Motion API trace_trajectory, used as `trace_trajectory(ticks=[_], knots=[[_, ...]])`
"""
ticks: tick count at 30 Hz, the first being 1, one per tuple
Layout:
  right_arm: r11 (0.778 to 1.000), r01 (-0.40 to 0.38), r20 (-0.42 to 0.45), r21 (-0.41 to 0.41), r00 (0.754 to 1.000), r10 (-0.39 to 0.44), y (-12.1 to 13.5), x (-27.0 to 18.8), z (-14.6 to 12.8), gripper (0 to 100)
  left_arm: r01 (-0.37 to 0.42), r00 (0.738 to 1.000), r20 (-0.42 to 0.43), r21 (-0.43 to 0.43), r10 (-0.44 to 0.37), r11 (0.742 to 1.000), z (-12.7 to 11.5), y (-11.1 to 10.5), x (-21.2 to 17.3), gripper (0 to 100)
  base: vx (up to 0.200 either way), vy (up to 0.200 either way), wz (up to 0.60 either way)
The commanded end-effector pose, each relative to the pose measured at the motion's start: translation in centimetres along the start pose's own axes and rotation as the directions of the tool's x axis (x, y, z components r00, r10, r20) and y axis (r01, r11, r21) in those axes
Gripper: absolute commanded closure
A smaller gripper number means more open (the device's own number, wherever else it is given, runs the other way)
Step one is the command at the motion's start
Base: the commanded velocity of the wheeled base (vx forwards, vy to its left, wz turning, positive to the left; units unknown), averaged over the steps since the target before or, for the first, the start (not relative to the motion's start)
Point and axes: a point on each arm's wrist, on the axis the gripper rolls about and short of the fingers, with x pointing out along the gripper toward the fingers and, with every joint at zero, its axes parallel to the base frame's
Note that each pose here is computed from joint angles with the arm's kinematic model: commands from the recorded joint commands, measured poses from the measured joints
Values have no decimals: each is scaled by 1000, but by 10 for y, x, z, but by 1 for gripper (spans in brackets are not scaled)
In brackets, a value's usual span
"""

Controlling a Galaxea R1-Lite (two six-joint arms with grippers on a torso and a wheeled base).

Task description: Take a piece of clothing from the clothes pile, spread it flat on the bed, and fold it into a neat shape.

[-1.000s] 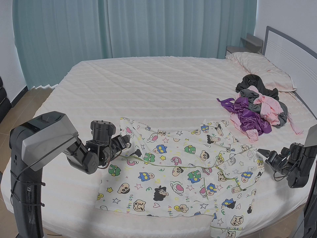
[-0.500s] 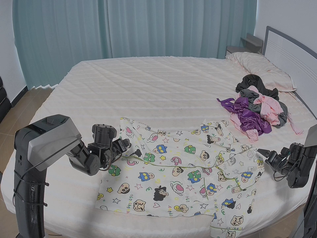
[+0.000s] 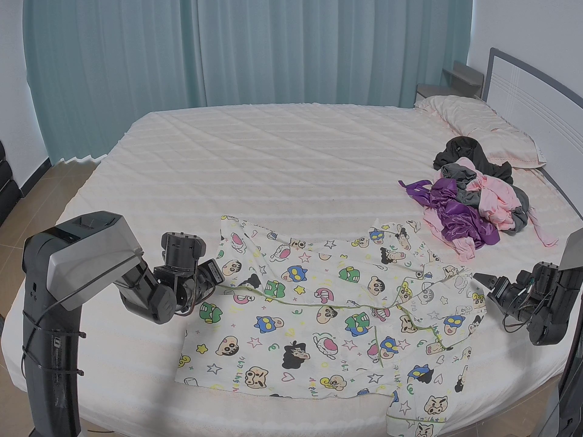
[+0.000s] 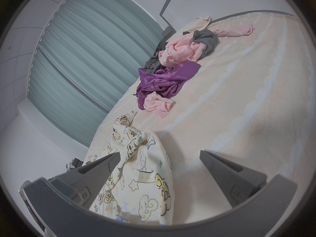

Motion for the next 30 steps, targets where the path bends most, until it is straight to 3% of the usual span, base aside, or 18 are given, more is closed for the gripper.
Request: trace_trajectory(ticks=[1,8,9,18,26,27,30], knots=[[1000,0,0,0,1000,0,0,0,0,0,5,1000,15,-8,-5,1000,9,0,-10,100,0,0,0],[1000,0,-1,1,1000,0,0,0,0,0,-5,1000,-6,6,5,1000,11,1,-22,100,0,0,0],[1000,0,-1,1,1000,0,0,0,0,0,-4,1000,-6,6,4,1000,11,1,-22,0,0,0,0],[1000,1,-4,2,1000,-1,-1,1,-1,0,86,994,-74,22,-84,996,1,-7,-17,0,0,0,0],[1000,1,-4,2,1000,-1,-1,1,-1,0,76,994,-86,20,-74,997,-7,-5,0,0,0,0,0],[1000,1,-4,0,1000,-1,-1,1,-1,0,71,993,-90,19,-69,997,-8,-3,1,100,0,0,0],[1000,0,-3,-1,1000,0,-1,1,-1,0,62,994,-88,11,-61,998,-6,-1,1,100,0,0,0]])
